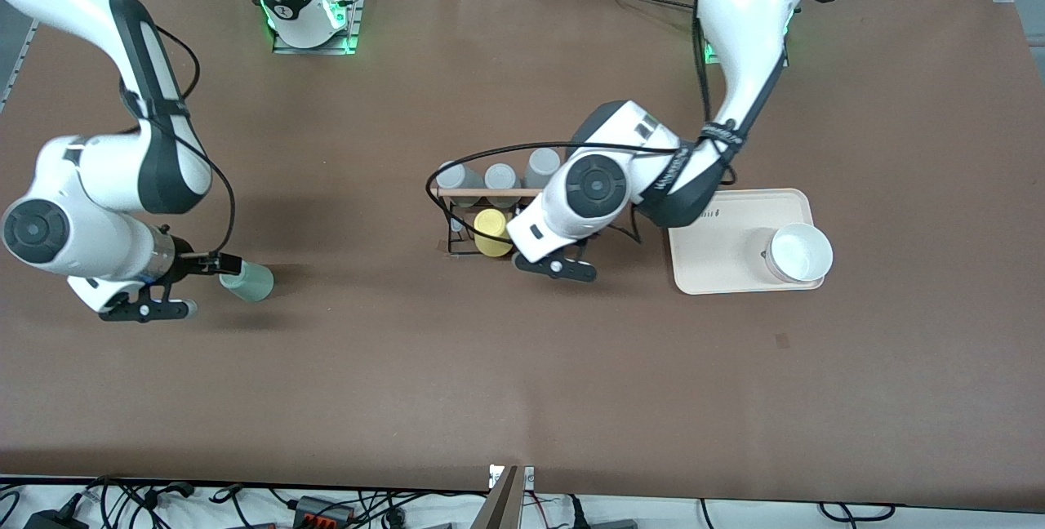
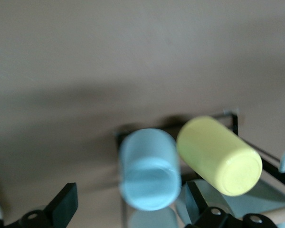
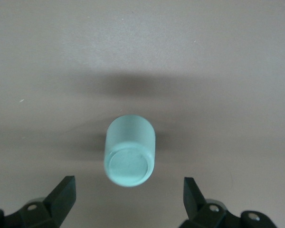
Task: Hang scattered cups on rack with three cups
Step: 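Open the left gripper and withdraw while the right gripper grasps the mint cup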
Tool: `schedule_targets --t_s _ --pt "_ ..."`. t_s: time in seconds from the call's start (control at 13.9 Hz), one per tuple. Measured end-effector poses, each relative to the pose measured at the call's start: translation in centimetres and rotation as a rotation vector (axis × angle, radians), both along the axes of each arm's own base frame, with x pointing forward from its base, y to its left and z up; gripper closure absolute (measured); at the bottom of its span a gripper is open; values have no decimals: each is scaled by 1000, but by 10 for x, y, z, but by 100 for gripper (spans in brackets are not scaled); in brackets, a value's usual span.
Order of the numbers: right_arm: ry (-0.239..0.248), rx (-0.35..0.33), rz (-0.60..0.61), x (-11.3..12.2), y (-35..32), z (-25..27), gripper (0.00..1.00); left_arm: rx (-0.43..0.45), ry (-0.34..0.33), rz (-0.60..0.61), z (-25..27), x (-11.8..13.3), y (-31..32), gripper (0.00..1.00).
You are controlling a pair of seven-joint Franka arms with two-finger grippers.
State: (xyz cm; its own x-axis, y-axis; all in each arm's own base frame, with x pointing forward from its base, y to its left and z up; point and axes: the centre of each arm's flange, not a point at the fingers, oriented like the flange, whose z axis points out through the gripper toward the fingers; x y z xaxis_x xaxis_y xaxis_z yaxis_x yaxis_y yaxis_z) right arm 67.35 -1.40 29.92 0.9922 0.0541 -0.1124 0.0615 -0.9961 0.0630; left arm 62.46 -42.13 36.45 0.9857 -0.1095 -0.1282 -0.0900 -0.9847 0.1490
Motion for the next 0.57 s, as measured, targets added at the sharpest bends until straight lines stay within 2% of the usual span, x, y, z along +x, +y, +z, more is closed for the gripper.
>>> schedule_targets --t_s 0.14,0.29,0.43,0.57 --pt "-2 3 1 2 -4 -12 0 52 -32 66 43 27 64 0" --pt "4 5 3 2 -4 -24 0 91 -6 156 83 46 143 0" --pt "19 7 4 0 -3 -37 0 115 21 228 117 51 209 0" --pt "23 9 7 -4 -2 -48 0 118 10 266 152 45 242 0"
